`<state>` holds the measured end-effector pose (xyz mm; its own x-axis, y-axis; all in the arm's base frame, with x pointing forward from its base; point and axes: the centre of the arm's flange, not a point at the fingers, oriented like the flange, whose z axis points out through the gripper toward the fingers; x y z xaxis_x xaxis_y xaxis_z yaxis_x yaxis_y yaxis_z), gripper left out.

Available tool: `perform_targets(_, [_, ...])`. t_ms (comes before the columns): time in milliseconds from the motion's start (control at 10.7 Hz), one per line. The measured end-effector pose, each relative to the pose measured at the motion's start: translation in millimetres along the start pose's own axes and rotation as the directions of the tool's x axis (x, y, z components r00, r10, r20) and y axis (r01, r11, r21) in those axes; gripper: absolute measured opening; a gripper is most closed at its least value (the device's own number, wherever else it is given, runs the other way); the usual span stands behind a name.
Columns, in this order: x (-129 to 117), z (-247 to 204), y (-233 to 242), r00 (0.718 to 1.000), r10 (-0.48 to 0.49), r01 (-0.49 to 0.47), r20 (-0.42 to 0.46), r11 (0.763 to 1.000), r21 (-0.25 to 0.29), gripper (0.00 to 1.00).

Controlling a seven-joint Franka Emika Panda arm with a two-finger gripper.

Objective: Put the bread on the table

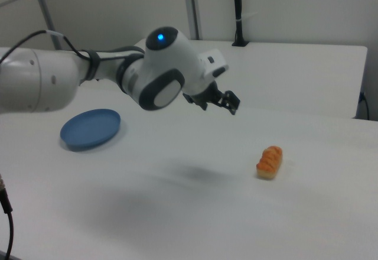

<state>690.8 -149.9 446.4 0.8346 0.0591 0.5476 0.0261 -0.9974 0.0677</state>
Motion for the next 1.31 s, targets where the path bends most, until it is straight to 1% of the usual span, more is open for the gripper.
perform_targets(187, [10,-31,-33,0.995,-0.004,0.003,0.097,1.0,0.009,1.0])
perform_targets(280, [13,-48,-59,0.987,-0.012,0.01,0.162,1.0,0.014,1.0])
perform_targets(467, [14,-80,-106,0.967,-0.013,0.0,0.254,0.999,0.048,1.0])
perform_targets(560, [13,-97,-128,0.955,-0.019,0.003,0.297,0.999,0.055,1.0])
perform_targets(840, [0,-150,-187,0.905,-0.007,0.0,0.425,1.0,0.016,1.0])
perform_targets(1027, [-7,-174,-190,0.885,-0.01,0.003,0.465,1.0,0.015,1.0])
perform_targets(1307, [-19,-204,-176,0.85,-0.029,0.018,0.526,0.999,0.026,1.0])
